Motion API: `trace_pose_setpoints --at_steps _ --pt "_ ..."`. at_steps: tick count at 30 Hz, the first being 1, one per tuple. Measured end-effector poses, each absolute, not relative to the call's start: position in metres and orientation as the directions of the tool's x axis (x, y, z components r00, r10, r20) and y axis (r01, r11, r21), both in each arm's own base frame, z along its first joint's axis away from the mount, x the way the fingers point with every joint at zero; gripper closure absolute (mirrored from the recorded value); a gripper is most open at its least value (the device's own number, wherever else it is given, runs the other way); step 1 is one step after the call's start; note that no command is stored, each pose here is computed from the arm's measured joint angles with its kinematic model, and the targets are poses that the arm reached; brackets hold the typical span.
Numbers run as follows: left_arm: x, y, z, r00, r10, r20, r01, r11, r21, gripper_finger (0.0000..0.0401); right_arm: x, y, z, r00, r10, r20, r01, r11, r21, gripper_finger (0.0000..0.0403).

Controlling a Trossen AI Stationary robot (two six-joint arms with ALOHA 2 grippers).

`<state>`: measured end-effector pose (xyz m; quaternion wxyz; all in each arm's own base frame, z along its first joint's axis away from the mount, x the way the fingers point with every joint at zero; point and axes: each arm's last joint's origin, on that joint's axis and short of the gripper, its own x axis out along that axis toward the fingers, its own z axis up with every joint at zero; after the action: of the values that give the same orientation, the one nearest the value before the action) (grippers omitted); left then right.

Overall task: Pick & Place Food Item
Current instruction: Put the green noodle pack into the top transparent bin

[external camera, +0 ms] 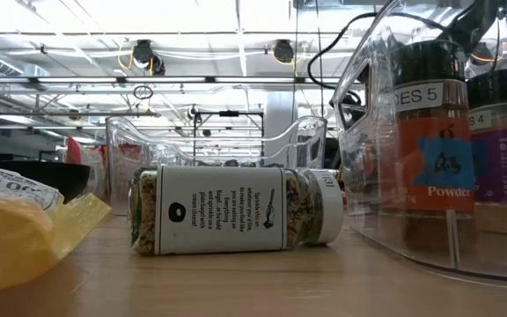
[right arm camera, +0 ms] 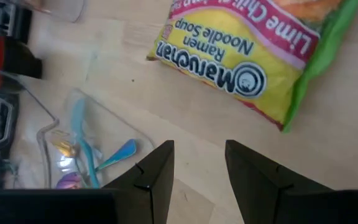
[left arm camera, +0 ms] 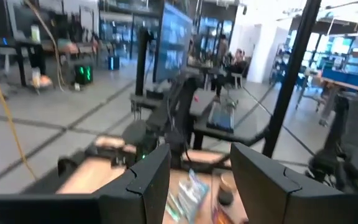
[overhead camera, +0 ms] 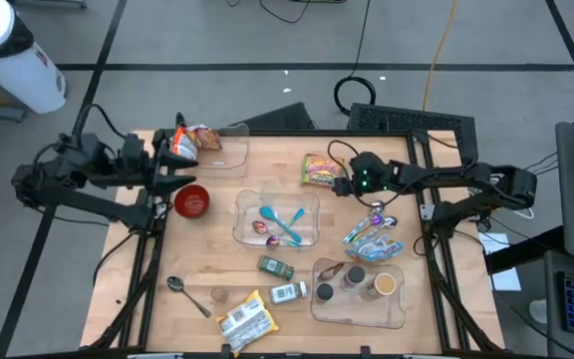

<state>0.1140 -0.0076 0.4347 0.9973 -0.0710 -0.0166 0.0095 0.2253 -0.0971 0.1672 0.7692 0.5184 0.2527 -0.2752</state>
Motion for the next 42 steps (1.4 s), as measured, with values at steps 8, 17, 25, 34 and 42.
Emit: trace_pose_setpoints --at_steps 8,17,25,34,42 --pt "0.154 0.002 0.438 0.990 0.111 0.082 -0.097 0.983 -0.153 0.0226 0.217 -0.112 0.167 0.732 -0.135 -0.668 0.665 0.351 0.659 0.0264" --pt "0.187 0.017 0.428 0.992 0.123 0.041 -0.106 0.952 -0.288 0.0226 0.209 -0.125 0.166 0.711 -0.177 -0.681 0.692 0.350 0.631 0.0264" --pt "0.204 0.024 0.419 0.990 0.138 -0.001 -0.131 0.939 -0.318 0.0226 0.202 -0.128 0.160 0.644 -0.214 -0.735 0.752 0.352 0.557 0.0264" --pt "0.209 0.035 0.419 0.998 0.068 0.010 -0.062 0.957 -0.284 0.0226 0.214 -0.136 0.138 0.632 -0.197 -0.749 0.766 0.306 0.566 0.0264" --pt "0.201 0.058 0.420 0.999 0.039 0.015 -0.033 0.957 -0.287 0.0226 0.220 -0.139 0.129 0.642 -0.205 -0.738 0.762 0.272 0.588 0.0279"
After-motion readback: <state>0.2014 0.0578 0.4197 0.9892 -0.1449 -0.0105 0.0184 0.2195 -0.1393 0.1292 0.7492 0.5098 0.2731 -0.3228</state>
